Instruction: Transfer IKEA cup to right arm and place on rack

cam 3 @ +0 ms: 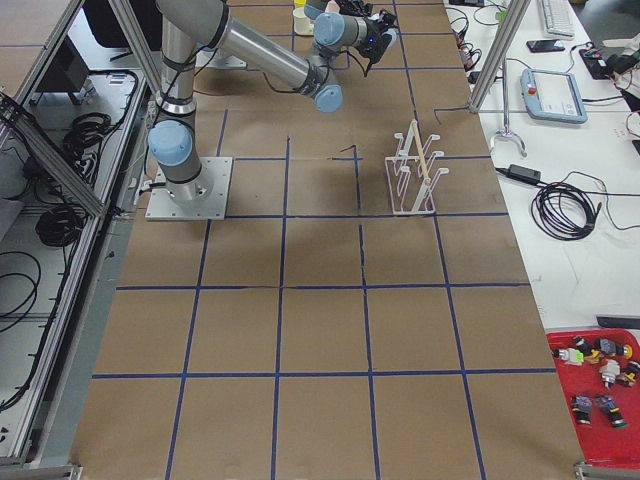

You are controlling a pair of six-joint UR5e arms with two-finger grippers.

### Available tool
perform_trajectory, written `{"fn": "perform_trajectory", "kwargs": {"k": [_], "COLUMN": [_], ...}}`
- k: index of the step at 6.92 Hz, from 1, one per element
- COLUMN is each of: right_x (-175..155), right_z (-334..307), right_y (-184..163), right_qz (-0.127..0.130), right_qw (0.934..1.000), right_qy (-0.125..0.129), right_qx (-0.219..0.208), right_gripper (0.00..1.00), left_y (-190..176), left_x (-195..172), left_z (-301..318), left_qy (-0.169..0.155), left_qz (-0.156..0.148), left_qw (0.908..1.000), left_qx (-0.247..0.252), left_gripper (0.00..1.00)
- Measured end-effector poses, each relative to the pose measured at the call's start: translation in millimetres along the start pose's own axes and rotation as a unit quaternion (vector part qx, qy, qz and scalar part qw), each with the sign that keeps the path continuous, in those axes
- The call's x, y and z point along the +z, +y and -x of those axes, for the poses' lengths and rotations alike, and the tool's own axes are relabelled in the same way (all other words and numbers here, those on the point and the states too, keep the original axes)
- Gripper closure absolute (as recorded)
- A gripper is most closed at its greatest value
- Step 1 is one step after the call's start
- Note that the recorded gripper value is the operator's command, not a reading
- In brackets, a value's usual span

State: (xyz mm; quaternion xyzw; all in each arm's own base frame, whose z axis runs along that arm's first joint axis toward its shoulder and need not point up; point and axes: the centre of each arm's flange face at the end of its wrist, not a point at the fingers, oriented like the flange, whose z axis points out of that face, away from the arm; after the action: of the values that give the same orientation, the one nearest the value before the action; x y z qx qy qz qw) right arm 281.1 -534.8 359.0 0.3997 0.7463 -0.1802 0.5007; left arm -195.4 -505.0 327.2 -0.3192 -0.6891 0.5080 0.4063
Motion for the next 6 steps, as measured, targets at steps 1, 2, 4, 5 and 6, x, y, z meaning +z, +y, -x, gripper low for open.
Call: {"fn": "perform_trajectory", "kwargs": {"k": [1,2,4,5,6], "right_x": [-0.2,-0.4,-0.3,-0.3,-0.4], "right_z": [0.2,0.5,0.4,0.6,1.6], "right_y": [0.3,1.0,0.7,0.7,0.7], "right_qz": [0.001,0.002,0.002,0.002,0.003], "right_qw": [1.0,1.0,1.0,1.0,1.0], "right_qy": [0.0,0.0,0.0,0.0,0.001], "right_qx": [0.0,0.0,0.0,0.001,0.001], "right_gripper": [0.44,0.44,0.46,0.47,0.48], "left_y": [-0.3,-1.0,-2.3,-2.4,-3.4], "left_x": [0.1,0.1,-0.1,-0.1,-0.5], "left_z": [0.2,0.4,0.0,0.9,2.2], "left_qy": [0.0,0.0,-0.001,-0.004,-0.013], "left_qz": [0.0,0.0,-0.001,-0.001,-0.001], "left_qw": [1.0,1.0,0.9999,0.9999,0.9998], "left_qx": [-0.003,-0.008,-0.015,-0.015,-0.015], "left_gripper": [0.71,0.55,0.17,0.06,0.05]}}
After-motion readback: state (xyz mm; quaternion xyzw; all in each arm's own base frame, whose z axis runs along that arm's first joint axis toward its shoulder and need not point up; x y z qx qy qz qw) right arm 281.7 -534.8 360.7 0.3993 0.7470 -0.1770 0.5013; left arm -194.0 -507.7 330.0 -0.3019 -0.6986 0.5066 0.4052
